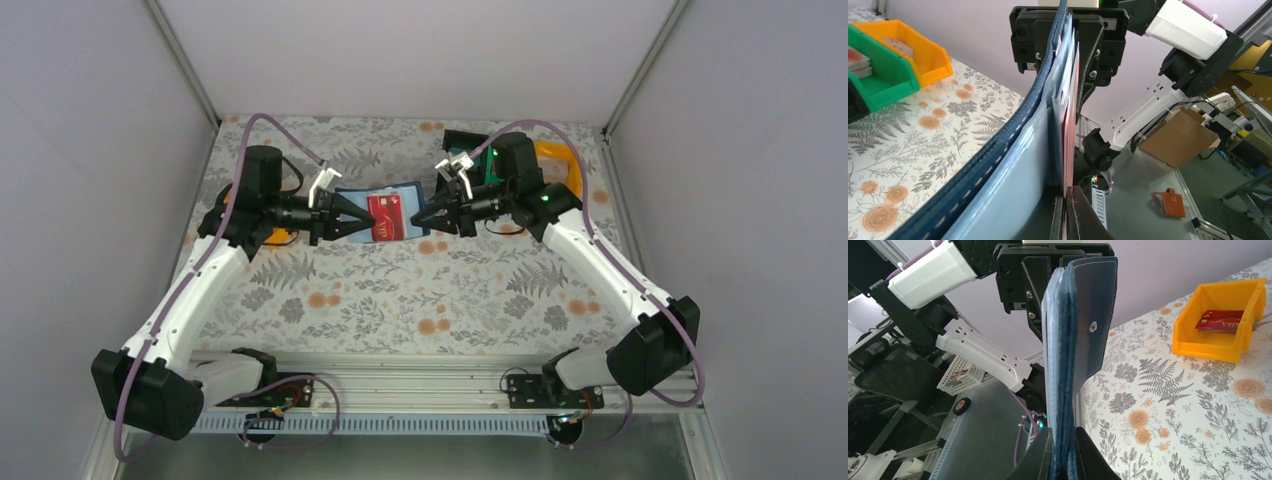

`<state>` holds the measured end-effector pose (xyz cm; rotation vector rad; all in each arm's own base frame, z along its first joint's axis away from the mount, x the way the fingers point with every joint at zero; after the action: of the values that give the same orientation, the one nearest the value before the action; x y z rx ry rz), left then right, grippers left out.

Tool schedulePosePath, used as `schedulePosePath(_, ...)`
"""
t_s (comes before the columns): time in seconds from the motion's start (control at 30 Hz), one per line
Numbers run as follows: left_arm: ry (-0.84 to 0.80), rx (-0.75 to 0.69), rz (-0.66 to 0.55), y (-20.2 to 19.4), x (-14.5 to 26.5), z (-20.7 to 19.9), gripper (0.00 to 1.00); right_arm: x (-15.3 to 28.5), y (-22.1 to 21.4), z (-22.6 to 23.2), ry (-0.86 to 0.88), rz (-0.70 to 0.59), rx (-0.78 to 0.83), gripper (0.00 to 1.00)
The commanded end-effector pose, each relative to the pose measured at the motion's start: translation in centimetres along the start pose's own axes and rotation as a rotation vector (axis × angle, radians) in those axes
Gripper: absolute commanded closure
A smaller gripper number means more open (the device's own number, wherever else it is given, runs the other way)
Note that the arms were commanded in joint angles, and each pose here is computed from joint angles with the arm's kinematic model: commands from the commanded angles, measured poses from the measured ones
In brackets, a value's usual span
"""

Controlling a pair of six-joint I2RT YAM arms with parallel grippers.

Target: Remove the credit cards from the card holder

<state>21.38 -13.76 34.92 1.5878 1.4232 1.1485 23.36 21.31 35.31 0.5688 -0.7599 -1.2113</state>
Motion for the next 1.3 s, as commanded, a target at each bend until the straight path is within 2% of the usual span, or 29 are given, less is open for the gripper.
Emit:
schedulePosePath(0.0,0.066,0.043,-0.019,-0.6,0.6,1.2,0.98,0.9,-0.3,-0.5,0.004,-0.036,-0.041,0.96)
schedulePosePath(0.07,0.102,0.168,-0.019,-2.4,0.2,2.6,0.98,0.6,-0.8,-1.6,-0.03,-0.055,-0.08,0.94)
schedulePosePath(0.17,0.117,0.359,-0.014,-6.5,-0.7,5.1,0.98,-0.2,-2.2,-5.4,-0.17,-0.049,-0.205,0.9)
schedulePosePath(0.3,0.18,0.43,0.04,-9.5,-1.6,8.6,0.98,-1.8,-6.1,-11.2,-0.264,0.011,-0.428,0.88)
schedulePosePath(0.4,0.197,0.458,0.069,-11.3,-2.5,11.7,0.98,-2.0,-8.7,-14.3,-0.346,0.017,-0.525,0.74)
schedulePosePath(0.53,0.204,0.552,0.148,-15.6,-4.0,16.3,0.98,-1.6,-11.8,-18.6,-0.478,0.048,-0.675,0.62)
schedulePosePath(0.63,0.201,0.583,0.206,-18.2,-4.7,18.5,0.98,-0.2,-12.3,-20.3,-0.572,0.024,-0.727,0.61)
schedulePosePath(0.7,0.195,0.618,0.216,-19.4,-4.9,19.0,0.98,0.1,-11.0,-20.3,-0.635,0.019,-0.672,0.61)
schedulePosePath(0.77,0.186,0.624,0.207,-19.9,-5.0,19.0,0.98,-0.8,-9.4,-19.1,-0.565,0.032,-0.577,0.57)
schedulePosePath(0.83,0.175,0.595,0.194,-19.7,-5.0,18.9,0.98,-2.2,-8.2,-17.4,-0.399,0.027,-0.488,0.54)
schedulePosePath(0.9,0.164,0.573,0.184,-19.4,-5.0,18.8,0.98,-2.9,-7.8,-17.2,-0.29,-0.003,-0.472,0.54)
schedulePosePath(1.03,0.156,0.542,0.177,-19.5,-5.1,18.6,0.98,-4.0,-8.4,-20.7,-0.315,0.008,-0.551,0.57)
schedulePosePath(1.27,0.131,0.504,0.181,-19.7,-5.1,18.4,0.98,-5.3,-8.8,-24.2,-0.289,0.036,-0.598,0.56)
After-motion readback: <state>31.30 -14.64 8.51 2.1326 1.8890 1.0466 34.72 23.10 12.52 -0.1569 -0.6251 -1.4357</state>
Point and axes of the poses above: each gripper's point midway between its finger pads, its own x axis back along the fingers, its own z axis along the line the jaws close on, y = z × x, the point moved 9 cm from there along x, back along the fingers, and after that the axes turned 10 degrees about -x, right-handed, at the moved point
